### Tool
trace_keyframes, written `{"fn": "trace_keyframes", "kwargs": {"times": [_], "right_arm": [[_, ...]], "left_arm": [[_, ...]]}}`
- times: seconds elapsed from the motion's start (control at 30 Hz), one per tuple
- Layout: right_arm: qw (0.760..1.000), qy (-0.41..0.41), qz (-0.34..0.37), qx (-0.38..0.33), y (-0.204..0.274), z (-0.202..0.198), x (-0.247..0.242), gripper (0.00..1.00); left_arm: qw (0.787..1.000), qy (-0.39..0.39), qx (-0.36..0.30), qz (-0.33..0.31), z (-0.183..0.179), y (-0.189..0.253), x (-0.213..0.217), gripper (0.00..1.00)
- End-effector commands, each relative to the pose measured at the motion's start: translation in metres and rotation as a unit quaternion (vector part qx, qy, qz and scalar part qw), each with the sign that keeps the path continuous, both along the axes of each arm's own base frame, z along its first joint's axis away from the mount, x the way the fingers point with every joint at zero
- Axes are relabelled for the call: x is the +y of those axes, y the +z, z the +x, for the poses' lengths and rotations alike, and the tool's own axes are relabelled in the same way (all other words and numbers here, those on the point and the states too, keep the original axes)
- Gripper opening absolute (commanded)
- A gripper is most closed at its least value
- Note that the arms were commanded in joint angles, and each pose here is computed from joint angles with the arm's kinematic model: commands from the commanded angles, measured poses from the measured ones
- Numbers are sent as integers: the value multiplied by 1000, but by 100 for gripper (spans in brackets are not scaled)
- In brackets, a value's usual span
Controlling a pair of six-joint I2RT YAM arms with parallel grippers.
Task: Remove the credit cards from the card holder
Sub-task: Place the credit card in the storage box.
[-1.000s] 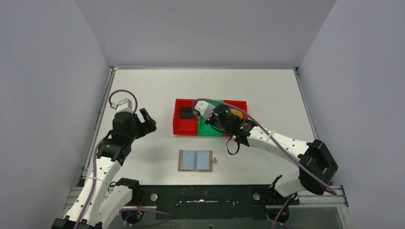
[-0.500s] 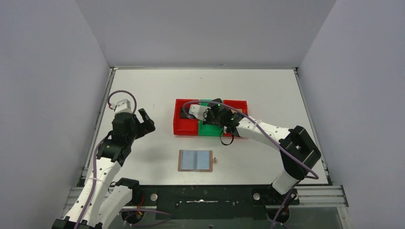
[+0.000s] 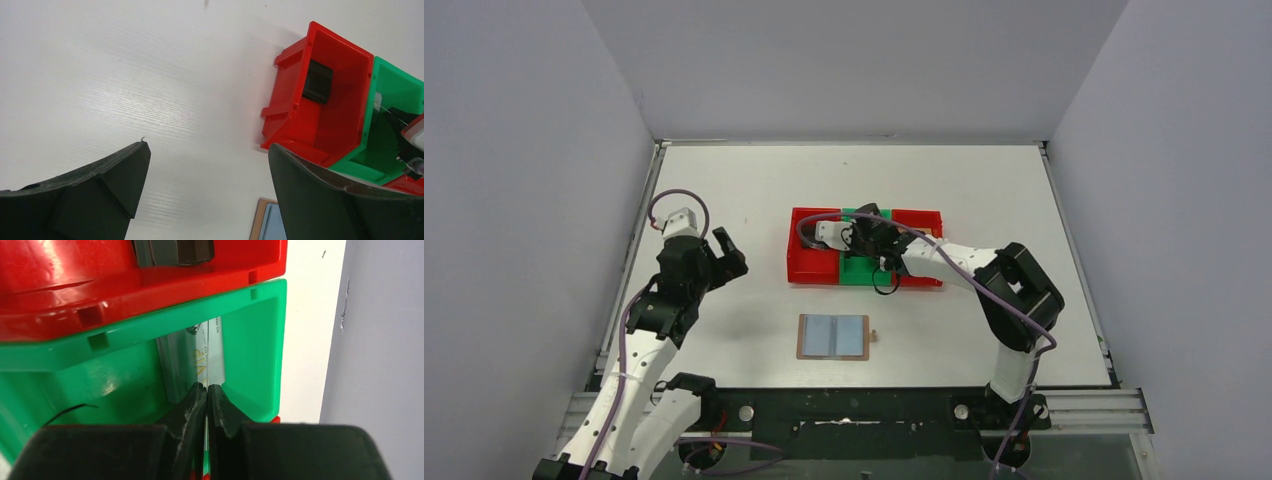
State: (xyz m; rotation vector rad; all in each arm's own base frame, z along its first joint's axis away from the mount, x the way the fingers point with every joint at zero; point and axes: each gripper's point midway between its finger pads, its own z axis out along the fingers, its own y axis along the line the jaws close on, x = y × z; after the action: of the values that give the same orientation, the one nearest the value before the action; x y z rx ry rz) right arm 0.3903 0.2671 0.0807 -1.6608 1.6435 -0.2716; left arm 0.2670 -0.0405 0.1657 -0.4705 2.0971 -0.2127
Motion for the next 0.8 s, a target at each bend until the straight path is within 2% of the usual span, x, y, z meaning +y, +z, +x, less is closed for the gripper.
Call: {"fn": "trace_keyframes", "kwargs": {"times": [0.0, 0.27, 0.33, 0.47, 0.67, 0.77], "right_arm": [[998, -13, 11, -66, 27, 30, 4, 2], [998, -2, 5, -70, 15, 37, 6, 7], [997, 4, 14, -73, 15, 37, 7, 14], [997, 16, 15, -67, 14, 33, 8, 21], [999, 19, 23, -36, 11, 24, 6, 22], [999, 18, 31, -31, 15, 21, 5, 25]], "left_arm": [[1000, 4, -21, 5, 6, 10, 3, 91], [1000, 2, -16, 5, 6, 8, 3, 91], [1000, 3, -14, 6, 6, 7, 3, 91], [1000, 1, -12, 4, 6, 6, 2, 91], [1000, -1, -3, 5, 6, 2, 1, 91], [1000, -6, -1, 3, 6, 0, -1, 91]]}}
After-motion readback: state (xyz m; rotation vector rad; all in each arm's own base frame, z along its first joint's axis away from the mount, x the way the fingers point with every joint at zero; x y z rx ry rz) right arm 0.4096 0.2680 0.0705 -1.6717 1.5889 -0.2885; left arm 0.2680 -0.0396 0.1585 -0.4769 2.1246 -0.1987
